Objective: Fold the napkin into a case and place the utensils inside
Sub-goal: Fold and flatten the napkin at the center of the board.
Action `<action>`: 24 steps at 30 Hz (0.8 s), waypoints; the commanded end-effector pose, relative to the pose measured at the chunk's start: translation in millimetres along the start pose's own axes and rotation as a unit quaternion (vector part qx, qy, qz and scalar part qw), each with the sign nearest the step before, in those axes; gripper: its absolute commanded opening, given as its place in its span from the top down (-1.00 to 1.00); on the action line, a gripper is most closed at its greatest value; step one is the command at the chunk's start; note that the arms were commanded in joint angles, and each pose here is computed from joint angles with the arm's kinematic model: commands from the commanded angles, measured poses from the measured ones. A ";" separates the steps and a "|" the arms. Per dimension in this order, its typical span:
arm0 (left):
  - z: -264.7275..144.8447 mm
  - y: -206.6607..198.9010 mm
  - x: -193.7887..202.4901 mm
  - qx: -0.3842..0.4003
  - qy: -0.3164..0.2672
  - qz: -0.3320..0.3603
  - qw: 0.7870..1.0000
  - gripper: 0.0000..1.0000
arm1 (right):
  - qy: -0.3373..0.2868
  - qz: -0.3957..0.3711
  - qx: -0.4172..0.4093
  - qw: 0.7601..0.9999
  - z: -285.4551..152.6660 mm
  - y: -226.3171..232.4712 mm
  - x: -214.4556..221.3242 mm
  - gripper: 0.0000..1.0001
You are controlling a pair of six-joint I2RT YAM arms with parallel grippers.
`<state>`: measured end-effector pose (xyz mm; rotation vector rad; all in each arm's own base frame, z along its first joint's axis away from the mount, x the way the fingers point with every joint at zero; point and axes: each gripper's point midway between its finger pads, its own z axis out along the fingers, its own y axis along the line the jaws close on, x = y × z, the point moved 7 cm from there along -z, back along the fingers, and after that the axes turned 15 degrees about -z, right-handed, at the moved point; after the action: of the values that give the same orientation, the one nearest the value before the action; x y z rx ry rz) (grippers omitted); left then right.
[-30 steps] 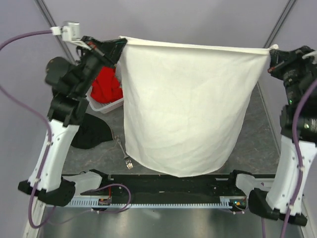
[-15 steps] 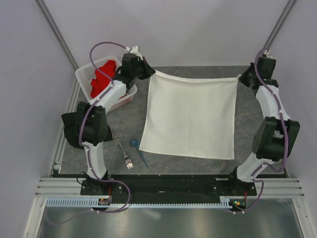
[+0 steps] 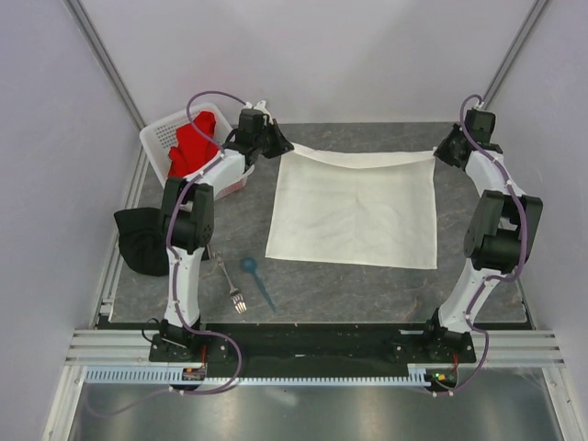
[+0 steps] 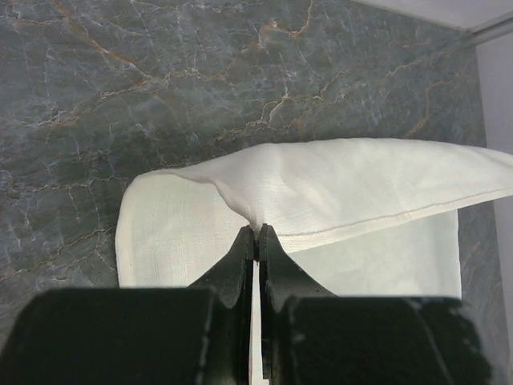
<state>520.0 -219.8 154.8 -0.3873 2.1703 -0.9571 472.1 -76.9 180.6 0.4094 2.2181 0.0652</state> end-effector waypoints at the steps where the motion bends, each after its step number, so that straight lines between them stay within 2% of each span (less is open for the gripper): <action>1: -53.0 -40.0 -19.6 0.023 -0.027 0.017 0.999 0.96 | -0.020 -0.010 0.011 1.000 -43.7 3.9 -16.0 1.00; 3: -68.8 -32.8 -8.6 -0.007 -0.010 0.004 1.000 0.96 | 0.001 0.004 0.031 1.000 -65.8 -1.1 -0.9 1.00; 5: -93.2 -43.2 -8.2 -0.012 -0.009 -0.003 1.000 0.96 | 0.004 0.015 0.051 0.999 -91.6 -4.1 5.7 1.00; 6: -100.7 -33.9 3.2 -0.039 0.012 -0.018 0.999 0.96 | 0.019 0.023 0.072 0.997 -96.9 -11.4 18.0 1.00; 8: -125.1 -41.6 6.7 -0.044 0.017 -0.030 0.998 0.96 | 0.036 0.024 0.086 0.995 -118.6 -14.2 28.6 1.00; 10: -141.1 -31.1 25.5 -0.060 0.043 -0.043 0.996 0.96 | 0.061 0.028 0.125 0.990 -131.2 -23.5 43.0 1.00; 13: -171.0 -22.8 49.6 -0.060 0.064 -0.056 0.995 0.96 | 0.096 0.039 0.130 0.986 -153.6 -25.7 73.3 1.00; 14: -177.9 -21.1 57.3 -0.058 0.072 -0.057 0.994 0.96 | 0.088 0.042 0.124 0.988 -164.8 -23.8 76.7 1.00; 18: -200.1 8.8 106.2 -0.080 0.126 -0.089 0.985 0.96 | 0.119 0.047 0.133 0.983 -181.1 -29.9 118.7 1.00; 20: -208.5 7.9 123.6 -0.074 0.144 -0.082 0.983 0.96 | 0.119 0.050 0.148 0.981 -190.3 -33.8 129.4 1.00; 24: -218.5 19.9 163.4 -0.086 0.186 -0.077 0.976 0.96 | 0.165 0.062 0.177 0.968 -188.6 -42.7 166.6 1.00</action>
<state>279.6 -172.5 166.3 -0.5096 2.5515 -0.9550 240.9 -39.8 184.8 0.6716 2.4950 -0.0830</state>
